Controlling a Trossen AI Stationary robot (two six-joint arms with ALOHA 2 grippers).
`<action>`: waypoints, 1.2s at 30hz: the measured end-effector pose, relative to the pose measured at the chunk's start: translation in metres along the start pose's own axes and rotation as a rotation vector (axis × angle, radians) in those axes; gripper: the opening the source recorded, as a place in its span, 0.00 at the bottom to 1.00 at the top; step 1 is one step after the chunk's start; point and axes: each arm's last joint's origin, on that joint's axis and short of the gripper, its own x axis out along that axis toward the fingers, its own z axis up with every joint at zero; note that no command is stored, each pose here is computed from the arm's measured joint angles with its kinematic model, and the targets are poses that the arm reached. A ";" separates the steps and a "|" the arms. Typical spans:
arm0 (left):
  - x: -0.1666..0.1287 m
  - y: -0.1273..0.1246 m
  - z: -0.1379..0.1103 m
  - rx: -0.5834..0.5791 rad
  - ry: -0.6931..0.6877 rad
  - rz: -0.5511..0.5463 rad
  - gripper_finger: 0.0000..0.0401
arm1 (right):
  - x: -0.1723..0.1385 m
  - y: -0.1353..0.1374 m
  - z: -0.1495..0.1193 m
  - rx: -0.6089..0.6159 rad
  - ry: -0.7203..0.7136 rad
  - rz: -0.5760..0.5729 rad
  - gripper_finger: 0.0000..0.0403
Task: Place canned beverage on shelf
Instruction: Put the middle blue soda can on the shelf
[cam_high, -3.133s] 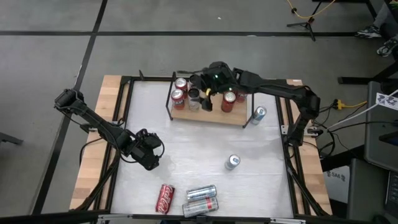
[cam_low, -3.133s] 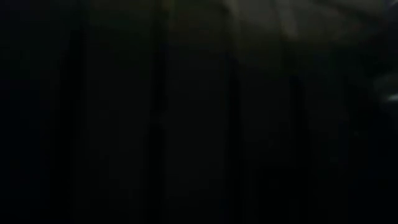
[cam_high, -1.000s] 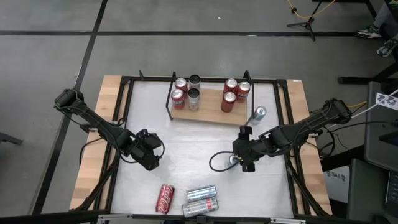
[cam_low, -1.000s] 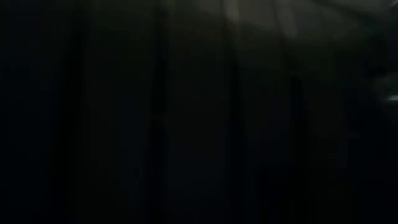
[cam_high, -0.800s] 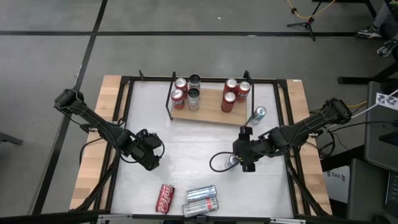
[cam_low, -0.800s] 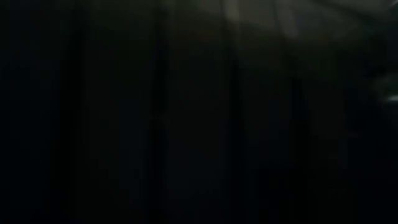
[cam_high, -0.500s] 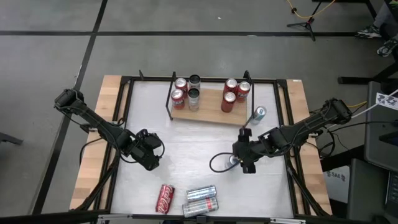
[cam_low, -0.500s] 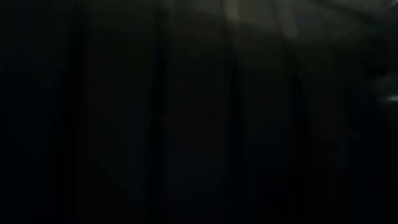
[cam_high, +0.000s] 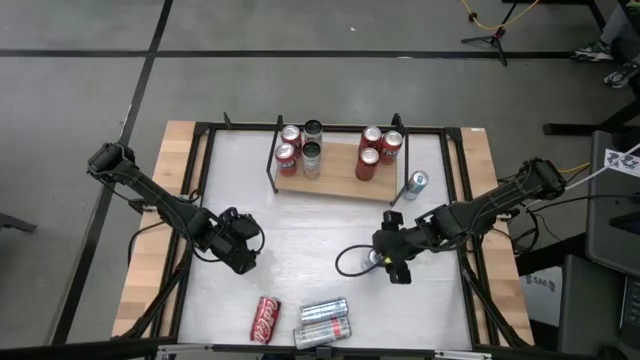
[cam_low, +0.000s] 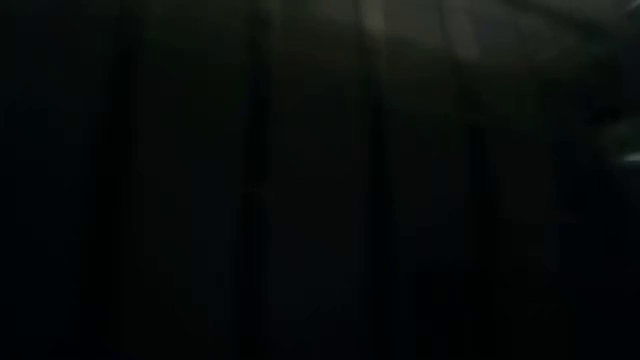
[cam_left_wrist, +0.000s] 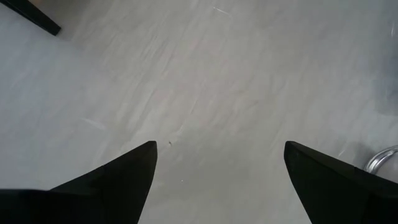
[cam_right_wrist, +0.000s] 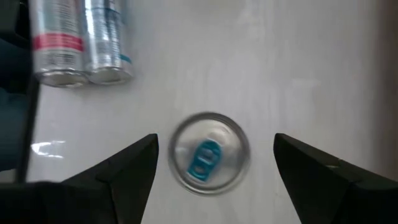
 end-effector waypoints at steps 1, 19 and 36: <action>0.000 0.000 0.000 0.000 0.000 0.000 0.86 | 0.000 0.001 0.001 0.002 -0.005 0.014 0.76; 0.000 0.000 0.000 -0.001 0.000 0.000 0.86 | -0.001 0.009 -0.001 0.029 -0.023 0.016 0.76; 0.000 0.000 0.000 0.000 0.000 0.000 0.86 | 0.004 0.022 -0.007 -0.009 -0.040 -0.073 0.76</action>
